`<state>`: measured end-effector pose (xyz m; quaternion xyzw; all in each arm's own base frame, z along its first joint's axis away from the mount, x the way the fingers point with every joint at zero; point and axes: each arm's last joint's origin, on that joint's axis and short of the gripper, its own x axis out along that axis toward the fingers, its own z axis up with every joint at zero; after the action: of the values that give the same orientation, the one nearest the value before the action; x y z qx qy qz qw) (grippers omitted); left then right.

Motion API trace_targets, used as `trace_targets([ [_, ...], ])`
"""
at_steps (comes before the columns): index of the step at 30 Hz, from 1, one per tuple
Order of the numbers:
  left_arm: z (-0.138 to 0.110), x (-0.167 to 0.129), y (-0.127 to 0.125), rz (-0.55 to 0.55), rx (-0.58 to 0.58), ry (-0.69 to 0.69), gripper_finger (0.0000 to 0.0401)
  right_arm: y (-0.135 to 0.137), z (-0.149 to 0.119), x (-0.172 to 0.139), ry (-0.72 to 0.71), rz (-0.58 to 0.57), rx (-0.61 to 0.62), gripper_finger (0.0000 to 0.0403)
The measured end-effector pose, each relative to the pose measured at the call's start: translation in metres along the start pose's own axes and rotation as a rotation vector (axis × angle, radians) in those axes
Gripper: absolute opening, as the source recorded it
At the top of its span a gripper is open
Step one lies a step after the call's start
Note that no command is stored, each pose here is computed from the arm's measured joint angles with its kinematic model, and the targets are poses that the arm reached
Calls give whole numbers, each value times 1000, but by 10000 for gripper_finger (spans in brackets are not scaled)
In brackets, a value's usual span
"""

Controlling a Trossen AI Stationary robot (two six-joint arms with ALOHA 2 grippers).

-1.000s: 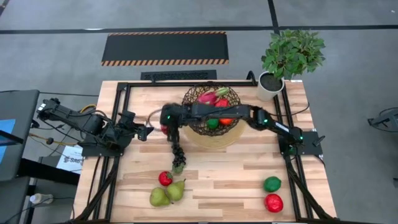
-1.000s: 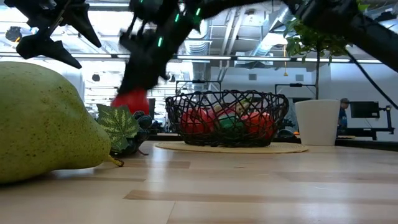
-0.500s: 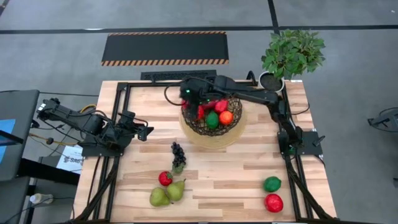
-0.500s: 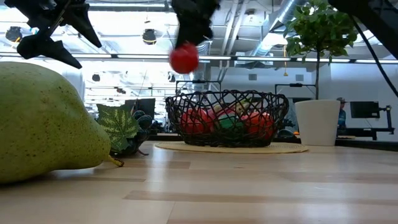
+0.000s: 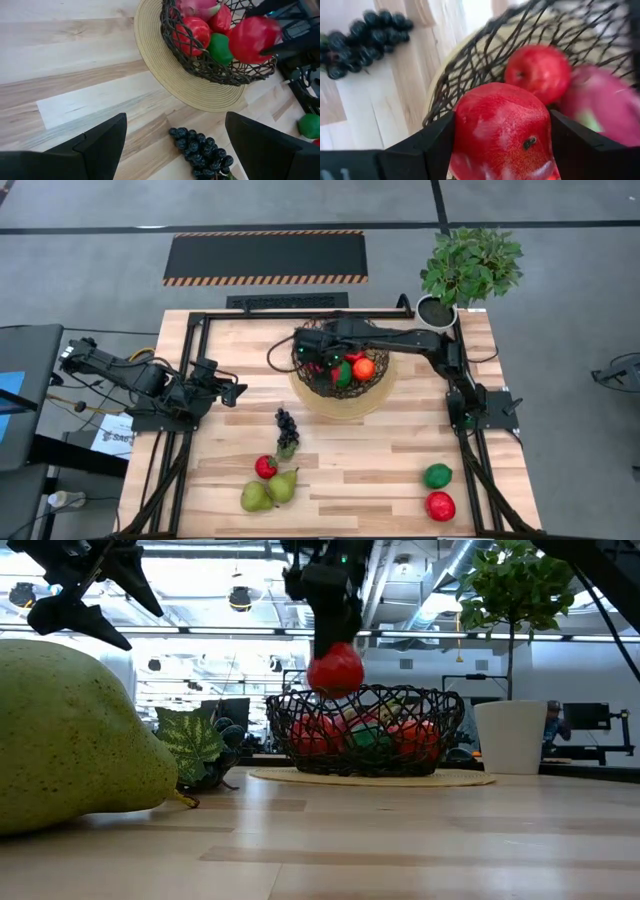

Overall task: Build produce basket
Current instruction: Put the red apple into the black wire basket

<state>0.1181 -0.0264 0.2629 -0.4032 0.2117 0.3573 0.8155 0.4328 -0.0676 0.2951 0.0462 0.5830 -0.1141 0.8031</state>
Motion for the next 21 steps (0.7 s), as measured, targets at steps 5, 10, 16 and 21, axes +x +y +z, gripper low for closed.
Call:
trace_targets([
  [5, 0, 0, 0, 0, 0, 4, 324, 4, -6, 26, 36, 41, 10, 278],
  [10, 0, 0, 0, 0, 1, 7, 324, 5, -9, 38, 37, 44, 15, 279],
  [16, 0, 0, 0, -1, 1, 8, 324, -2, -7, 45, 9, 44, 29, 315],
  [21, 0, 0, 0, 0, 1, 8, 324, -5, -7, 44, 12, 43, 27, 371],
])
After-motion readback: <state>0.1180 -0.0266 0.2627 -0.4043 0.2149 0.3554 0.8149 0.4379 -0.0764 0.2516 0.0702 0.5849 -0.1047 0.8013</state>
